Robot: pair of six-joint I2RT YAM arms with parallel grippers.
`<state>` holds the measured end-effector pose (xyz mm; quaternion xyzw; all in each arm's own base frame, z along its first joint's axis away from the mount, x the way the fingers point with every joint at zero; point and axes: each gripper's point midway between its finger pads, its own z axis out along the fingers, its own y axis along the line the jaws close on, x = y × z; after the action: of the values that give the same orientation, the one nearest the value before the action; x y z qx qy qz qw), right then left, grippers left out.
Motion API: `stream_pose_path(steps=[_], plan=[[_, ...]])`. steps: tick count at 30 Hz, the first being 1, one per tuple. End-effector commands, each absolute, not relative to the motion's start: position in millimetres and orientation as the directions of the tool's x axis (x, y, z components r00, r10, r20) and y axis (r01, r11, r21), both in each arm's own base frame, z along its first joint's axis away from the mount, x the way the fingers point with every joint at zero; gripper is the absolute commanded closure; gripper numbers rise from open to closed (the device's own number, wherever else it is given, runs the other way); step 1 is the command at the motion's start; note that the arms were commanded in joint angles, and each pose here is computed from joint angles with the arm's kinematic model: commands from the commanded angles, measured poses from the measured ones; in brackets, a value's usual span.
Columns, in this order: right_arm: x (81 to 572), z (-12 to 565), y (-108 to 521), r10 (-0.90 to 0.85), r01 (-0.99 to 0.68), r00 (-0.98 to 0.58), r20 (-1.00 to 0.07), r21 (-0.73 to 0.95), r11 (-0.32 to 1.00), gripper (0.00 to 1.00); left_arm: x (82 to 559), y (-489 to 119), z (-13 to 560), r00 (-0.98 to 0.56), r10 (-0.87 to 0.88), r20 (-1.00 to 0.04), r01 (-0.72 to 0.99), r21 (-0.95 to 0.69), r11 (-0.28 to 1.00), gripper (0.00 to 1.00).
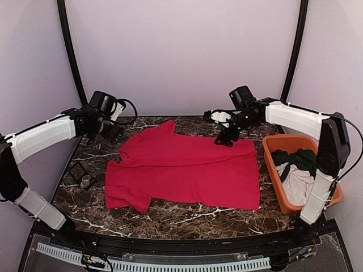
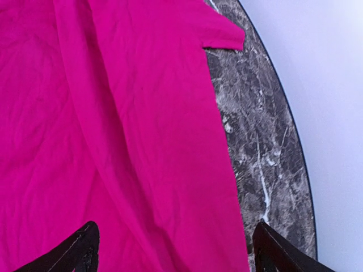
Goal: Pin the brooch onto the clothing
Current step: Smooth out the flattened clothing at the center of the board, then pick up the brooch from the brooch box.
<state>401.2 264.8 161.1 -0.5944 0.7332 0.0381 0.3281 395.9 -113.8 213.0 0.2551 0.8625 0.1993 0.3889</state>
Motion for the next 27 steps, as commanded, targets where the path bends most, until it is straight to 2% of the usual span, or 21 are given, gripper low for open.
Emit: stream_pose_path(steps=[1, 4, 7, 14, 19, 27], plan=[[404, 198, 279, -0.777, -0.881, -0.146, -0.612, -0.277, 0.383, 0.03, 367, -61, 215, -0.692, 0.376, -0.617, 0.131, 0.405, 0.905, 0.03], [414, 212, 283, -0.727, -0.853, -0.221, -0.650, -0.233, 0.467, 0.01, 347, -37, 218, -0.736, 0.290, -0.612, 0.062, 0.367, 0.928, 0.02], [408, 216, 289, -0.688, -0.859, -0.251, -0.681, -0.172, 0.483, 0.01, 326, -31, 209, -0.767, 0.245, -0.593, 0.056, 0.318, 0.946, 0.03], [395, 223, 296, -0.645, -0.869, -0.220, -0.732, -0.154, 0.471, 0.01, 289, -19, 143, -0.877, 0.208, -0.434, 0.074, 0.305, 0.950, 0.09], [388, 220, 299, -0.645, -0.877, -0.199, -0.738, -0.160, 0.453, 0.01, 284, -13, 116, -0.915, 0.159, -0.372, 0.041, 0.304, 0.952, 0.16], [379, 216, 300, -0.656, -0.883, -0.180, -0.733, -0.174, 0.436, 0.01, 288, -19, 82, -0.950, 0.063, -0.305, -0.017, 0.253, 0.967, 0.18]])
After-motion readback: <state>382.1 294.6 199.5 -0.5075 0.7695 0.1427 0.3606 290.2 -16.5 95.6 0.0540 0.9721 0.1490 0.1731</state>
